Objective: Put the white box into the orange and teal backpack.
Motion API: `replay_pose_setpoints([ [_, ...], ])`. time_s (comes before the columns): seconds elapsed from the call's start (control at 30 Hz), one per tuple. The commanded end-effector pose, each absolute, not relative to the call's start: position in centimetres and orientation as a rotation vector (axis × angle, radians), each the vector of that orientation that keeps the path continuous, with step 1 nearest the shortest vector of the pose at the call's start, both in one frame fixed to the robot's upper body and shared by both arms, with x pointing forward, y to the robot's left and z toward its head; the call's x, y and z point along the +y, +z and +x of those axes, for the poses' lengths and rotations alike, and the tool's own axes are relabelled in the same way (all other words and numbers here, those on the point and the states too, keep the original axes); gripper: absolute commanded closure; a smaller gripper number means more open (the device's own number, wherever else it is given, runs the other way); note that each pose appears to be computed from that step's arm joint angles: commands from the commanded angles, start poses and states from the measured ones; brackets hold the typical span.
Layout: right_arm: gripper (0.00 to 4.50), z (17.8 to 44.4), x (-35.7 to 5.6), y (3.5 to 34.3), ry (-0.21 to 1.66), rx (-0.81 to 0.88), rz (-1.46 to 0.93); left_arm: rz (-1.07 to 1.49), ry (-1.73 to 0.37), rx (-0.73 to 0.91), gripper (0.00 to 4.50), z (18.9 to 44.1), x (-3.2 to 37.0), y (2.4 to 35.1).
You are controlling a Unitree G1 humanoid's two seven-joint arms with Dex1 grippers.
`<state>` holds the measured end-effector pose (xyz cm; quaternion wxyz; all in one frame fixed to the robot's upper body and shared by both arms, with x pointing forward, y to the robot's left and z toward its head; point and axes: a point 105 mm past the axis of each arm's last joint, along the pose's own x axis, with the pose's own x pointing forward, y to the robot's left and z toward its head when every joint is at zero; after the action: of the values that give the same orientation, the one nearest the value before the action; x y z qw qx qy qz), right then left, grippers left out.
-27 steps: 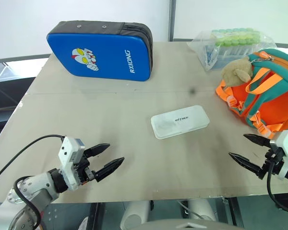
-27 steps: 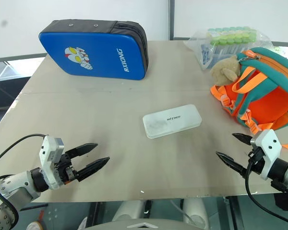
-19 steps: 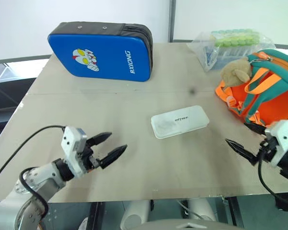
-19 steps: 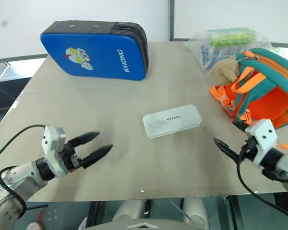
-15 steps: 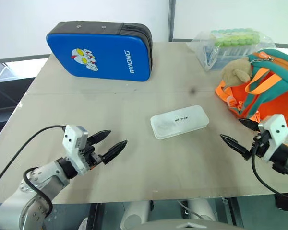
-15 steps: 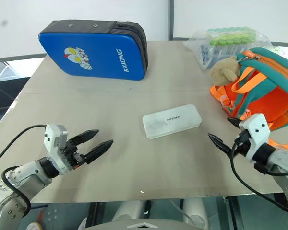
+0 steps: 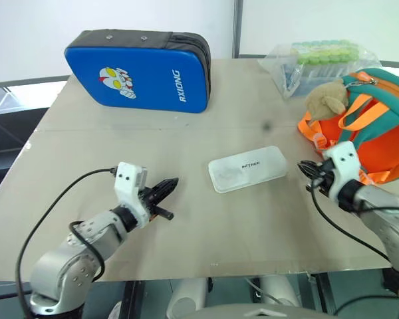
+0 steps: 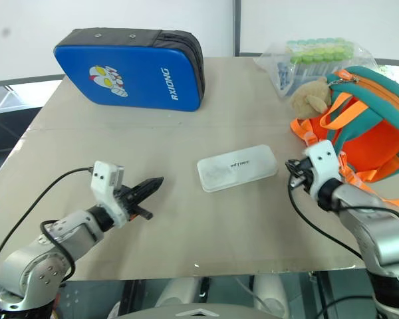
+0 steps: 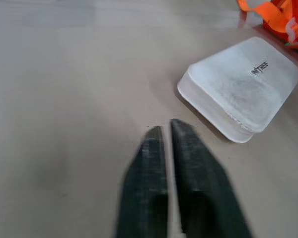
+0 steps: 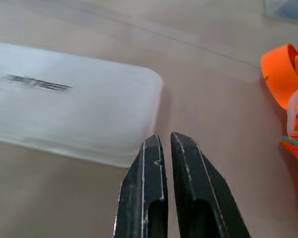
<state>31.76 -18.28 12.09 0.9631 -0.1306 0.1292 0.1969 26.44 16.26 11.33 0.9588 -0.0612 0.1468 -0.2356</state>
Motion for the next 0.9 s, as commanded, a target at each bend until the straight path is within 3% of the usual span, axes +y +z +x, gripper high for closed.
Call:
replay_pose_setpoints([
  [0.03, 4.50, 34.4, -19.0, 12.2, 0.301, 0.248, -0.334, -0.095, -0.436, 0.332, 4.49, 27.7, 15.0, 10.4],
  [0.17, 4.50, 36.0, -18.0, 11.2, 0.346, 0.282, -0.392, -0.086, -0.414, 0.360, 4.49, 29.5, 13.9, 9.5],
  [0.3, 4.50, 34.6, -13.9, 10.4, 0.615, 0.296, -0.397, -0.038, -0.488, 0.362, 4.49, 30.0, 12.4, 9.4],
  [0.43, 4.50, 32.1, -11.3, 10.7, 0.785, 0.289, -0.373, 0.015, -0.524, 0.363, 4.49, 28.9, 13.0, 9.2],
  [0.57, 4.50, 29.7, -9.8, 10.7, 0.859, 0.282, -0.358, 0.029, -0.537, 0.398, 4.49, 25.8, 14.2, 8.7],
  [0.73, 4.50, 30.3, -10.7, 9.6, 0.768, 0.303, -0.399, 0.014, -0.511, 0.423, 4.49, 24.7, 16.1, 8.3],
  [0.83, 4.50, 30.9, -11.8, 9.1, 0.719, 0.312, -0.431, -0.017, -0.443, 0.495, 3.61, 24.1, 20.1, 7.7],
  [0.9, 4.50, 31.5, -12.6, 9.0, 0.687, 0.311, -0.455, -0.033, -0.405, 0.568, 2.57, 23.4, 22.8, 7.4],
])
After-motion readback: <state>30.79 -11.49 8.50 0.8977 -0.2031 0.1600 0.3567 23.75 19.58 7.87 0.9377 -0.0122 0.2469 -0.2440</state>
